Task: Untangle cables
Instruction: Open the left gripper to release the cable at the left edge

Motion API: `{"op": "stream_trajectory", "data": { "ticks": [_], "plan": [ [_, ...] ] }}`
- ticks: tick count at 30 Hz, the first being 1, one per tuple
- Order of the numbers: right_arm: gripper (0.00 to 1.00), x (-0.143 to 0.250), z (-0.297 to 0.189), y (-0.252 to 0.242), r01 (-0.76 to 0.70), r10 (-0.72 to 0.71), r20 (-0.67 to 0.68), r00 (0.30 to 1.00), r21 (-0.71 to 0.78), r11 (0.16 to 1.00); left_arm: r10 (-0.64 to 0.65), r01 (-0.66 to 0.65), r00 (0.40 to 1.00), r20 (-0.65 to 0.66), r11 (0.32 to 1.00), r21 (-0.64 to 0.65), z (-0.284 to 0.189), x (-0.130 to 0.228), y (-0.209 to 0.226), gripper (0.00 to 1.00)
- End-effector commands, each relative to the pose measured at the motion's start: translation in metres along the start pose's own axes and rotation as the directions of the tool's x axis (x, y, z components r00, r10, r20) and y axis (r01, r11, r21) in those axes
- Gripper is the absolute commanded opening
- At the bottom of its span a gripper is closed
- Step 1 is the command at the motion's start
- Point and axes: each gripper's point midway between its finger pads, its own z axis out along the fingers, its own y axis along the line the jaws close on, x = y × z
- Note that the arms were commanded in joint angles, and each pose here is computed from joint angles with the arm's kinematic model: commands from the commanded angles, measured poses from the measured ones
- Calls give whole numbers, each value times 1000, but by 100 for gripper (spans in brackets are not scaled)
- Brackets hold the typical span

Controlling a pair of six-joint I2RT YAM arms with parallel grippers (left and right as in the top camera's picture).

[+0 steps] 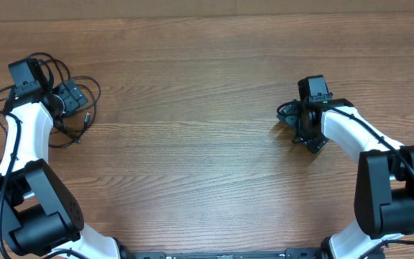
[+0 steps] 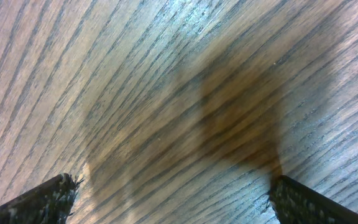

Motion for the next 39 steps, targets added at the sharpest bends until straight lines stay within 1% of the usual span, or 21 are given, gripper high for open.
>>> {"op": "stream_trajectory", "data": {
  "ticks": [1,16,21,23,24,28,31,32,33,35,36,37,39],
  "plan": [
    [100,9,5,-1,-5,5,-39,999,-5,1000,3,-3,1000,-7,1000,7,3,-1,-3,100],
    [100,9,5,-1,-5,5,-39,999,-6,1000,3,-3,1000,-11,1000,5,4,0,-2,100],
    [100,9,5,-1,-5,5,-39,999,-5,1000,-5,-3,989,146,999,52,-59,-31,-10,100],
    [100,9,5,-1,-5,5,-39,999,-6,1000,-8,-4,982,187,998,64,-76,-38,-11,100],
    [100,9,5,-1,-5,5,-39,999,-6,1000,-13,-5,972,234,997,78,-96,-45,-12,99],
    [100,9,5,-1,-5,5,-39,999,-5,1000,-24,-10,947,321,995,104,-135,-55,-14,100],
    [100,9,5,-1,-5,5,-39,999,-5,1000,-30,-12,932,361,993,116,-155,-59,-14,100],
    [100,9,5,-1,-5,5,-39,999,-6,1000,-3,-25,921,391,998,65,-160,-63,-6,100],
    [100,9,5,-1,-5,5,-39,999,-6,1000,9,8,903,429,999,-36,-173,-66,14,100],
    [100,9,5,-1,-5,5,-39,999,-6,1000,16,-12,889,458,1000,-12,-193,-63,5,100],
    [100,9,5,-1,-5,5,-39,999,-5,1000,61,-51,884,463,998,-35,-197,-60,-3,100],
    [100,9,5,-1,-5,5,-39,999,-6,1000,84,-62,876,475,996,-61,-199,-59,-9,100],
    [100,9,5,-1,-5,5,-39,999,-5,1000,133,-116,888,440,991,-64,-187,-45,-21,100]
  ]
}}
